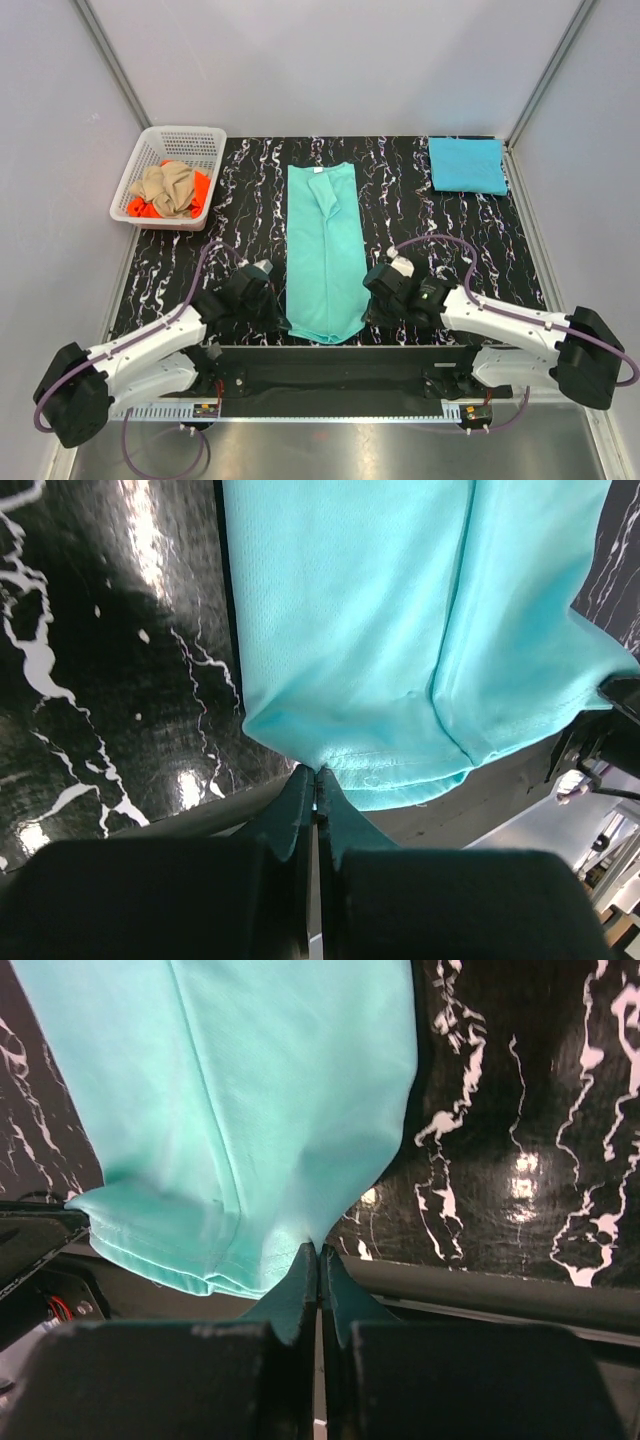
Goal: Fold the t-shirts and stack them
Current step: Fold the tshirt
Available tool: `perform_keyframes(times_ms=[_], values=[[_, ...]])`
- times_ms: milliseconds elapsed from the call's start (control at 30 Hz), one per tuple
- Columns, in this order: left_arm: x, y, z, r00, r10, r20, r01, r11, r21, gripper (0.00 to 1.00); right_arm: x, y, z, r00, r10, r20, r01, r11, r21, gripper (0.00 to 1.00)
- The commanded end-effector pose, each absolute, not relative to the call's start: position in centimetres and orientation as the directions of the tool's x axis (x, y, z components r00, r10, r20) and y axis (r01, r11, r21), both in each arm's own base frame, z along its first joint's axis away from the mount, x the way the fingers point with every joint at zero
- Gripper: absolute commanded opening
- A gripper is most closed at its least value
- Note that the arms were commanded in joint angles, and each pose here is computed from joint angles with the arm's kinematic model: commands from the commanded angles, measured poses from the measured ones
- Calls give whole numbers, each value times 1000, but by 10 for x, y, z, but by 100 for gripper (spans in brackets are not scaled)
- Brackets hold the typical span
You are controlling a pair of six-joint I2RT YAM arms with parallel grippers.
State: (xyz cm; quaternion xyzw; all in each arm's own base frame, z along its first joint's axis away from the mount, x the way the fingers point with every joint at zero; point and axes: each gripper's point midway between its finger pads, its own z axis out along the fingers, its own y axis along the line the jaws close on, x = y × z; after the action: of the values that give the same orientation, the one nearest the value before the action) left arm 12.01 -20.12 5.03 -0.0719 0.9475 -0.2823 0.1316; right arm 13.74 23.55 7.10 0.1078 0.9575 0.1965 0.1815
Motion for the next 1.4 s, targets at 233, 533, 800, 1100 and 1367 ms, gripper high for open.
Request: perform_keyframes(times_ms=[233, 533, 800, 1100, 1367], values=[[168, -213, 91, -930, -228, -288, -5, 791, -612, 0, 184, 253, 103, -853, 221, -473, 43, 933, 358, 0], [222, -212, 103, -913, -246, -325, 4, 791, -611, 0, 235, 255, 111, -836, 215, -505, 23, 932, 361, 0], [268, -212, 116, -905, -244, -349, 14, 803, -596, 0, 280, 243, 132, -798, 210, -565, 6, 940, 341, 0], [303, -214, 131, -890, -246, -384, 29, 809, -587, 0, 312, 243, 142, -790, 201, -579, -10, 940, 340, 0], [337, -210, 131, -885, -266, -383, 16, 803, -596, 0, 346, 234, 139, -781, 190, -595, -6, 950, 311, 0]])
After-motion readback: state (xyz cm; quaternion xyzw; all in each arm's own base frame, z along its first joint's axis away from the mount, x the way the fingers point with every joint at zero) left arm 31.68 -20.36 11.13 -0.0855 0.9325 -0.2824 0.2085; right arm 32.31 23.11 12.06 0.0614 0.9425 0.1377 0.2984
